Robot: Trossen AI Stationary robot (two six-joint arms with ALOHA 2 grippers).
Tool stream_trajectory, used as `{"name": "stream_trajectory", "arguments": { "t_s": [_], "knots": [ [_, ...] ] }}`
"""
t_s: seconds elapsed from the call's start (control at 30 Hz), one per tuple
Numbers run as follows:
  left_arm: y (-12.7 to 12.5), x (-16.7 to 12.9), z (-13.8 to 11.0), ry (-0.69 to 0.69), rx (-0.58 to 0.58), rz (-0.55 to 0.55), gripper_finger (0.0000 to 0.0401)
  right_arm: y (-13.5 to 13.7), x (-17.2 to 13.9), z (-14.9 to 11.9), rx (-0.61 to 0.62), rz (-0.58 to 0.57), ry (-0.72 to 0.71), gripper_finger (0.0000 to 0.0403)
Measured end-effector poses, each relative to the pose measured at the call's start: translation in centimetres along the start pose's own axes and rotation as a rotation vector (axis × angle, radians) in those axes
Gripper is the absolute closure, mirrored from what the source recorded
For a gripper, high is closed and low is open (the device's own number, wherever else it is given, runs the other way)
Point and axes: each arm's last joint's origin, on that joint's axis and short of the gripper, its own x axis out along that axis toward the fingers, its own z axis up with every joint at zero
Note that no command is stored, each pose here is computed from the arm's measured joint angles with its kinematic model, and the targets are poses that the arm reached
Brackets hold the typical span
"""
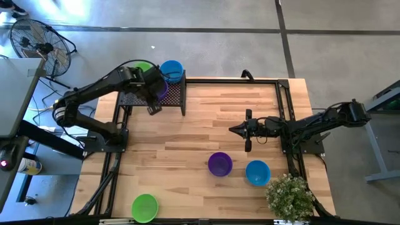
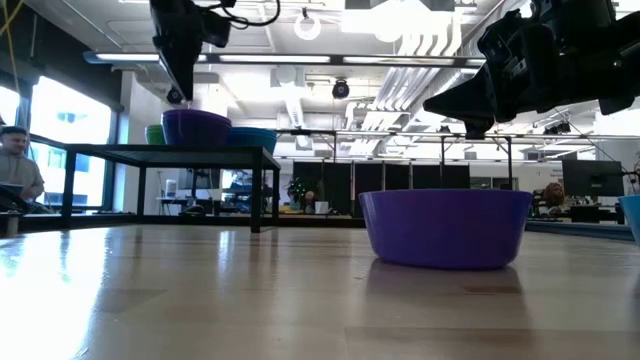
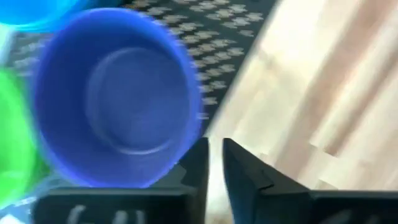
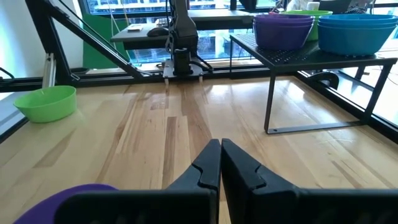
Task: Pick & Place Mini bowls
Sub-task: Stack the green bowl on top of the green bowl on the shelf
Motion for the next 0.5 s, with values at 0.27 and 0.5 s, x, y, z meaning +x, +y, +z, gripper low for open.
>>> {"name": "stream_trajectory", "arguments": {
  "t_s": [0.27, 0.5],
  "knots": [
    [-4.4, -0.9, -0.4, -0.037, 0.070, -0.039, 0.0395, 0.0, 0.0, 0.0, 0.000, 0.000, 0.000, 0.0402],
    [-10.4, -0.1, -0.8, -0.194, 0.167, -0.170, 0.0400, 0.0, 0.0, 0.0, 0.000, 0.000, -0.001, 0.0402]
  ]
}}
